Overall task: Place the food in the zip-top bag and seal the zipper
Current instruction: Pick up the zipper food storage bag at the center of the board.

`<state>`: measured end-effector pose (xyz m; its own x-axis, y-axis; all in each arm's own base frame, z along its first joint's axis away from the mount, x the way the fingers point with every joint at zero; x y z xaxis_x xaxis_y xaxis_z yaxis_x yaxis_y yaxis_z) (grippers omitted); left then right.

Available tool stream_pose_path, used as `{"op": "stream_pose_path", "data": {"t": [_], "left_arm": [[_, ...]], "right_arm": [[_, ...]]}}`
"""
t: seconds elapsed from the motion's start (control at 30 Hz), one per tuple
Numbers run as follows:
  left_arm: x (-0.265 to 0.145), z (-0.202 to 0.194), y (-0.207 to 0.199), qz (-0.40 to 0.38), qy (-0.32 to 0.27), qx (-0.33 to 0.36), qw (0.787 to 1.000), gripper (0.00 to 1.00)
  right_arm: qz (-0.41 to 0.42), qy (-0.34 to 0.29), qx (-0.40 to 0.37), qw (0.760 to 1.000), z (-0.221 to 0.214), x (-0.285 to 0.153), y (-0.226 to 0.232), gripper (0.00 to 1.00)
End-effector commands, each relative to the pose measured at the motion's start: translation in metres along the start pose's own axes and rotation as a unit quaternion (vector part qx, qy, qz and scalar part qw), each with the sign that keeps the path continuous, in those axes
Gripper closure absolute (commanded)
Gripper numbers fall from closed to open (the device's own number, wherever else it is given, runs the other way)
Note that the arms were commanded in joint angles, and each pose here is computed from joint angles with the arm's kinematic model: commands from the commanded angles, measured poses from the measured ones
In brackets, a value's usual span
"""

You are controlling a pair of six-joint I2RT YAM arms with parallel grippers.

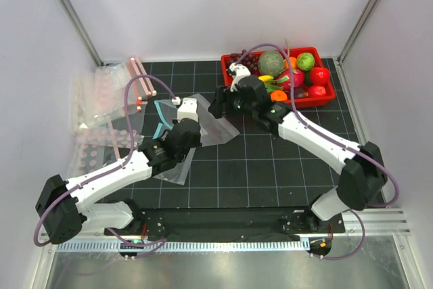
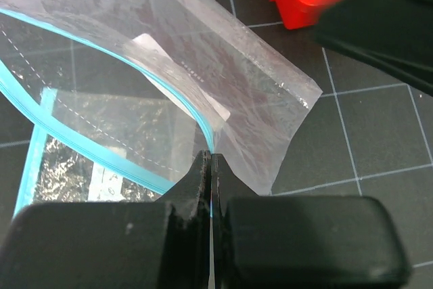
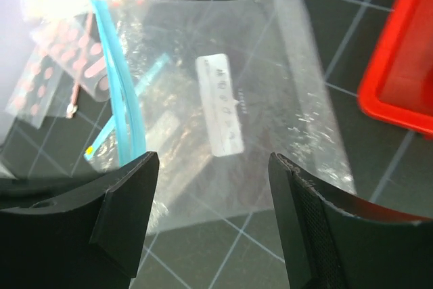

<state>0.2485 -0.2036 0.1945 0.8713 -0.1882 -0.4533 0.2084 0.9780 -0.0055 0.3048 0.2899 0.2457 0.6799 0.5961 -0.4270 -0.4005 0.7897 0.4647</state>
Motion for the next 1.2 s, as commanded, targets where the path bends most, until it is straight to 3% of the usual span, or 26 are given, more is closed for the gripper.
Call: {"op": "stream_pose_path", "data": {"t": [0.0,0.33,0.5,0.57,0.63,0.67,0.73,0.77,0.83,0.87,0.93,0.97,1.03,1.17], "left_arm": [[-0.007,0.027,-0.007,0.018,-0.049,0.022,0.998,1.0],[-0.013,0.029,-0.04,-0.069,-0.058,0.058,0.994,1.0],[-0.022,0.033,-0.045,-0.092,-0.07,0.066,0.991,1.0],[-0.025,0.033,-0.047,-0.103,-0.074,0.065,0.99,1.0],[-0.031,0.035,-0.049,-0.111,-0.081,0.064,0.988,1.0],[-0.032,0.035,-0.049,-0.111,-0.082,0.064,0.988,1.0],[-0.035,0.035,-0.049,-0.115,-0.084,0.062,0.988,1.0],[-0.035,0.035,-0.049,-0.118,-0.084,0.062,0.988,0.99],[-0.038,0.035,-0.049,-0.124,-0.08,0.062,0.987,0.96],[-0.039,0.036,-0.05,-0.128,-0.079,0.061,0.987,0.9],[-0.046,0.039,-0.046,-0.129,-0.081,0.052,0.987,0.79],[-0.048,0.039,-0.043,-0.126,-0.082,0.048,0.988,0.65],[-0.056,0.045,-0.03,-0.103,-0.1,0.022,0.989,0.45],[-0.061,0.048,-0.003,-0.041,-0.123,-0.018,0.991,0.3]], "right_arm": [[0.101,0.035,0.009,0.994,0.018,0.001,0.041,0.27],[0.172,0.128,0.009,0.977,-0.015,0.028,0.051,0.22],[0.133,0.147,0.008,0.98,-0.029,0.042,0.036,0.23],[0.115,0.145,0.005,0.983,-0.032,0.048,0.029,0.33],[0.103,0.14,0.004,0.985,-0.031,0.05,0.026,0.46],[0.093,0.135,0.002,0.986,-0.031,0.052,0.023,0.58],[0.085,0.129,-0.002,0.988,-0.029,0.049,0.02,0.66],[0.08,0.123,-0.003,0.989,-0.028,0.049,0.018,0.78],[0.07,0.106,-0.008,0.992,-0.024,0.043,0.016,0.89],[0.062,0.095,-0.009,0.993,-0.022,0.043,0.014,0.97],[0.059,0.084,-0.011,0.995,-0.02,0.036,0.012,0.99],[0.059,0.075,-0.013,0.995,-0.017,0.034,0.012,0.99],[0.057,0.063,-0.016,0.996,-0.016,0.028,0.011,0.99],[0.062,0.048,-0.02,0.997,-0.013,0.022,0.011,0.99]]}}
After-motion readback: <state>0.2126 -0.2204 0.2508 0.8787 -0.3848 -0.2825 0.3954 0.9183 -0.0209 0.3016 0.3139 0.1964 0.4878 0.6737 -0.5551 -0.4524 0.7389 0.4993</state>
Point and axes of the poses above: each gripper's point midway between its finger pads, its own x axis out along the fingers, its own y axis along the line the jaws close on, z = x × y, the point moved 4 cm from there along -x, back along the fingers, and after that the axes turned 7 degrees about x, right-handed, at the moved point
